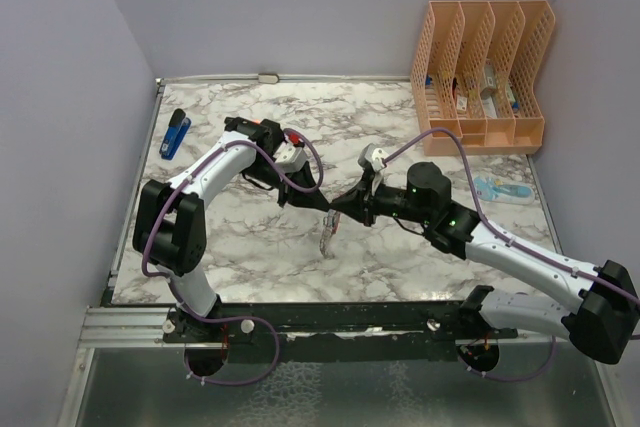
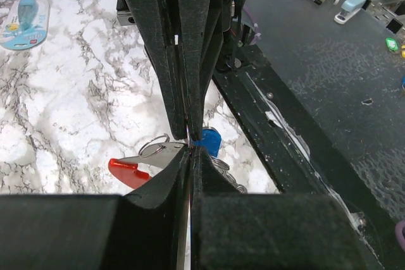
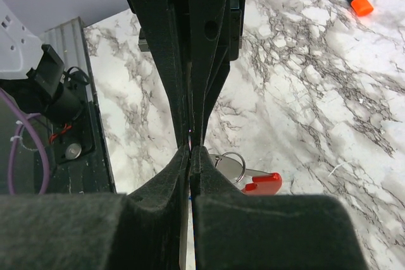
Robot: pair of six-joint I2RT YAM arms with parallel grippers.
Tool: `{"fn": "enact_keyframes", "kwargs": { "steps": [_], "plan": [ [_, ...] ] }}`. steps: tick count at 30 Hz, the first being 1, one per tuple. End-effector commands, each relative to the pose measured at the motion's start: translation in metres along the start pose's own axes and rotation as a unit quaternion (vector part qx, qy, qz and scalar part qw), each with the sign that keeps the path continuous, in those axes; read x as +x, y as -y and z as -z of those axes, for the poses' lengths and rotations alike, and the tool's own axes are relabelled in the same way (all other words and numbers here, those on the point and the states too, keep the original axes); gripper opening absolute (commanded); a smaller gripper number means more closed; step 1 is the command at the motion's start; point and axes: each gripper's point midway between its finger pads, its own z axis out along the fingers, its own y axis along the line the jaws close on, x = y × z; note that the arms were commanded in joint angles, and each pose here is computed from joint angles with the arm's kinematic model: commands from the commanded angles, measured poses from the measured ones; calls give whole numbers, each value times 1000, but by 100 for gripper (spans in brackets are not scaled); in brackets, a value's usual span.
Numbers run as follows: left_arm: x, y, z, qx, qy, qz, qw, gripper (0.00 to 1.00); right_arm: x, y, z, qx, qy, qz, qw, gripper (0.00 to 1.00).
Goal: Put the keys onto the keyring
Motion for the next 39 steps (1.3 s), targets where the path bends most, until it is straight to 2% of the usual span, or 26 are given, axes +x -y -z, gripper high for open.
{"fn": "enact_keyframes", "kwargs": {
  "steps": [1, 2, 3, 4, 7, 8, 10, 12, 18, 22, 25, 26, 28, 30, 32, 35, 36, 37, 39],
  "plan": [
    [-38, -2, -5, -4, 85, -3, 996, 0, -1, -3, 3, 1, 6, -8, 1000, 1],
    [-37, -2, -5, -4, 84, -2, 996, 1, -1, -3, 4, 1, 6, -11, 1000, 1],
    [-38, -3, -5, -4, 84, -3, 996, 8, -2, -4, 5, 0, 6, -14, 1000, 1],
    [-39, -3, -5, -4, 83, -5, 997, 16, -3, -5, 6, 0, 7, -19, 1000, 1],
    [-48, -6, -1, -8, 83, -20, 996, 50, -14, -8, 11, 4, 10, -34, 999, 1],
    [-53, -7, 0, -10, 82, -29, 996, 58, -20, -8, 14, 11, 12, -40, 999, 1],
    [-63, -10, 6, -16, 78, -46, 996, 67, -30, -4, 19, 33, 10, -50, 998, 1],
    [-74, -15, 13, -25, 72, -58, 995, 71, -38, 5, 26, 73, 6, -71, 995, 1],
    [-99, -30, 36, -56, 34, -100, 993, 71, -45, 42, 40, 215, -27, -152, 964, 1],
    [-110, -36, 51, -79, 0, -109, 991, 68, -40, 61, 45, 294, -55, -207, 931, 1],
    [-114, -57, 63, -125, -51, -92, 987, 61, -42, 71, 45, 331, -53, -239, 911, 1],
    [-123, -67, 70, -178, -72, -82, 978, 59, -43, 73, 44, 339, -52, -249, 906, 1],
    [-135, -99, 97, -340, -86, -90, 932, 56, -43, 76, 42, 354, -56, -267, 895, 1],
    [-138, -113, 118, -402, -127, -111, 900, 57, -43, 78, 40, 364, -58, -280, 887, 1],
    [-156, -124, 137, -454, -133, -97, 876, 65, -43, 80, 38, 371, -54, -293, 879, 1],
    [-178, -128, 148, -499, -108, -94, 855, 80, -43, 84, 37, 391, -44, -322, 861, 1],
    [-181, -125, 148, -505, -96, -95, 853, 95, -43, 86, 37, 401, -38, -336, 851, 1],
    [-186, -121, 145, -502, -89, -108, 853, 98, -42, 88, 37, 409, -32, -349, 842, 1],
    [-195, -115, 143, -518, -62, -115, 845, 99, -39, 91, 34, 423, -18, -382, 821, 1]
  ]
}}
